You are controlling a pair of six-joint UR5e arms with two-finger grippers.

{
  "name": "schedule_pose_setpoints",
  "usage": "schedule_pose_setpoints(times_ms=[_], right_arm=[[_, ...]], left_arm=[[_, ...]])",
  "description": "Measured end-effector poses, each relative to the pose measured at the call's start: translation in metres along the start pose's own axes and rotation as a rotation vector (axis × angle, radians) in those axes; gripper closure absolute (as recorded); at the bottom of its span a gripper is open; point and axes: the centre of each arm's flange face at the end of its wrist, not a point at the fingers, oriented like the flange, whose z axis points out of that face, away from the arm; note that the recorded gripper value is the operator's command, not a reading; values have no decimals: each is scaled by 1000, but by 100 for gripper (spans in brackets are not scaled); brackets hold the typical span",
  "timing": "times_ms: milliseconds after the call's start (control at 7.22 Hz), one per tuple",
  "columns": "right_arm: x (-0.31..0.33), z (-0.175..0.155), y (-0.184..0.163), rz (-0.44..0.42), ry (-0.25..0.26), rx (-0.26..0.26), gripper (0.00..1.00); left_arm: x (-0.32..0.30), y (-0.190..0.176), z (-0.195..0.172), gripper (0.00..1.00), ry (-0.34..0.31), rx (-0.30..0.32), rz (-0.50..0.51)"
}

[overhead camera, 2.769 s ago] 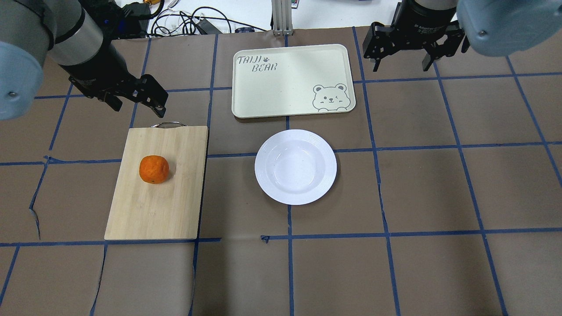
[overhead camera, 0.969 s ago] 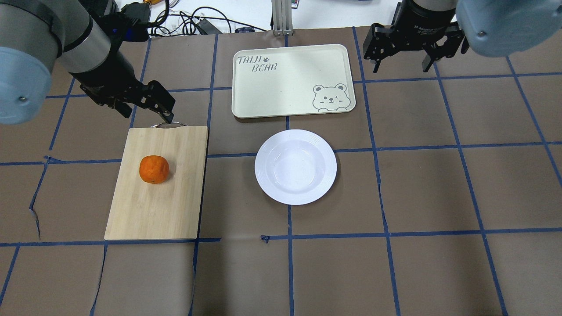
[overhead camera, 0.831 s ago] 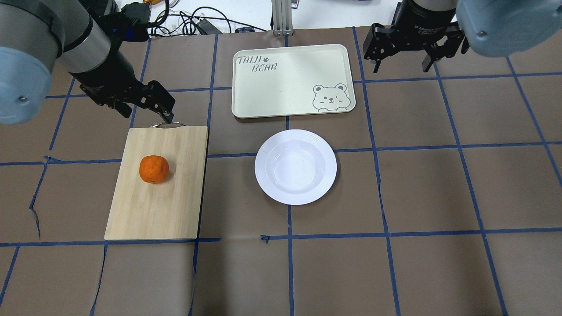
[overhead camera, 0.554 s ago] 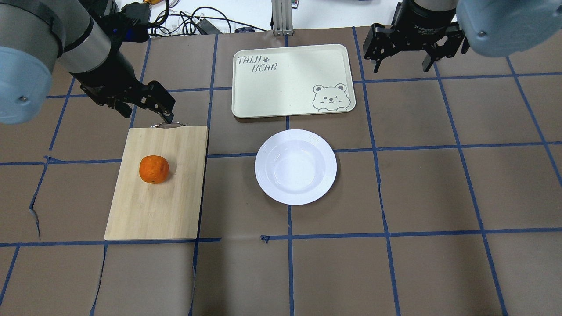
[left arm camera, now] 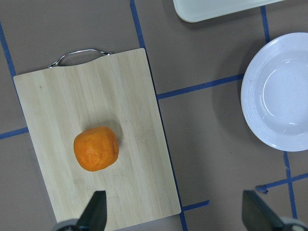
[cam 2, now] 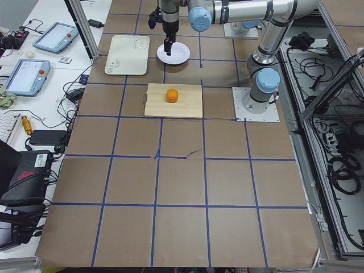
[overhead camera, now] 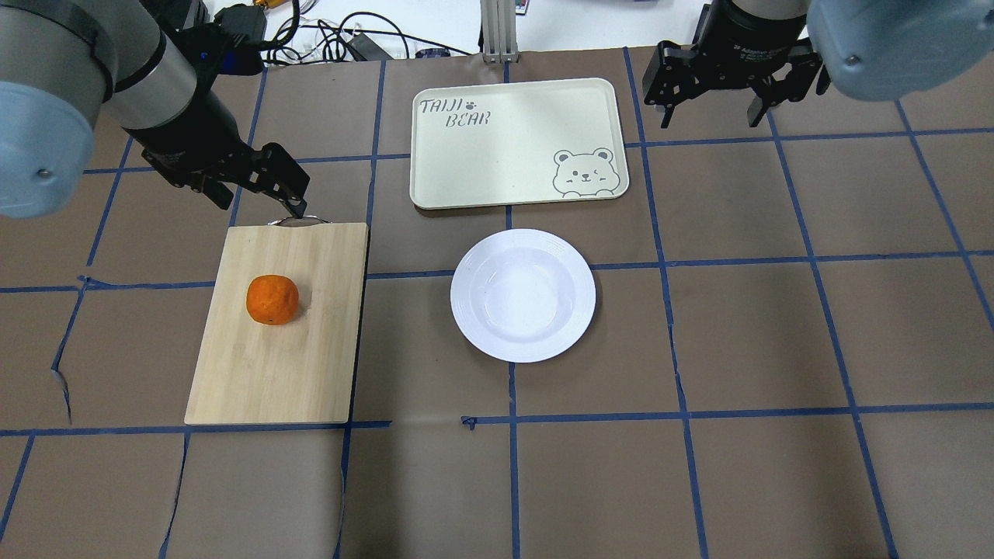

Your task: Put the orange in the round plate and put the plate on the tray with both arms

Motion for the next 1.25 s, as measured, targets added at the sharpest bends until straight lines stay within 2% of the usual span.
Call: schedule_pose_setpoints(times_ms=[415, 831, 1246], right_arm=[[1, 0, 0, -47, 8, 4, 0], [1, 0, 0, -58, 9, 3, 0], [1, 0, 0, -58, 9, 1, 0]], left_arm=[[0, 0, -1, 0, 6, 5, -1], [-9, -1, -2, 0, 1, 9, -10], [-47, -2, 14, 0, -2, -19, -80]])
